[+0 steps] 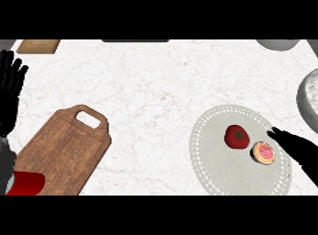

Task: Pick the cupcake from the placemat and place it in the bowl

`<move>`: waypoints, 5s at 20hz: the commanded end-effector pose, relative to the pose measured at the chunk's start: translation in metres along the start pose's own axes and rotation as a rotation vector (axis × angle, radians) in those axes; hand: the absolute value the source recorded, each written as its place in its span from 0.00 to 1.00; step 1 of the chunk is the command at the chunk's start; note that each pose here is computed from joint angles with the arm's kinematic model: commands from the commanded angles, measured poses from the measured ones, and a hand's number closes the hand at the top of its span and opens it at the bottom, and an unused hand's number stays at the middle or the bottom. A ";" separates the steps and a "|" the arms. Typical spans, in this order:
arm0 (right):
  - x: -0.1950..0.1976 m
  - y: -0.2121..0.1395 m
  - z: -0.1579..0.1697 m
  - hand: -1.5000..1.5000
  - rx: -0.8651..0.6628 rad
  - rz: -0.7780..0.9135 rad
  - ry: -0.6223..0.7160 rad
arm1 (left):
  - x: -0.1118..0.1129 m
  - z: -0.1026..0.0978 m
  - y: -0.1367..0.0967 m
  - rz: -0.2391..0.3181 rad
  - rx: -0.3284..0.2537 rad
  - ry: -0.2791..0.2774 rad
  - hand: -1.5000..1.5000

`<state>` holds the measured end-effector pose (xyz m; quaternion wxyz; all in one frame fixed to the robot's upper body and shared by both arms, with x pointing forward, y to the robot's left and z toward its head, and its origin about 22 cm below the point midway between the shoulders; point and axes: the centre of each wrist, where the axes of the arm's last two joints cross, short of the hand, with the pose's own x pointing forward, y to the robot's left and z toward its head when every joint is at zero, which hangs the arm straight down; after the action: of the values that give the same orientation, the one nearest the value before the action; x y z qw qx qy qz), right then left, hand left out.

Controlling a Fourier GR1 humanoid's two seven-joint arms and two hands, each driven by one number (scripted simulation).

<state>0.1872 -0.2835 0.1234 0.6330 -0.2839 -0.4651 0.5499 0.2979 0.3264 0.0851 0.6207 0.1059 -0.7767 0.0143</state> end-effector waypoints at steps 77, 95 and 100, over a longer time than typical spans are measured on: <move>-0.321 -0.169 0.234 1.00 -0.693 -0.112 0.103 | 0.004 0.004 0.004 0.002 0.013 -0.009 0.50; -0.281 -0.237 0.177 1.00 -0.527 -0.286 -0.046 | -0.009 -0.001 -0.032 0.017 -0.059 -0.025 0.50; -0.271 -0.220 0.111 1.00 -0.447 -0.292 -0.056 | -0.002 -0.009 -0.012 0.018 -0.044 -0.001 0.50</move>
<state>0.1618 -0.6282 0.3015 0.5985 -0.4232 -0.6063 0.3085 0.3047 0.3189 0.0810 0.6195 0.0861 -0.7802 0.0014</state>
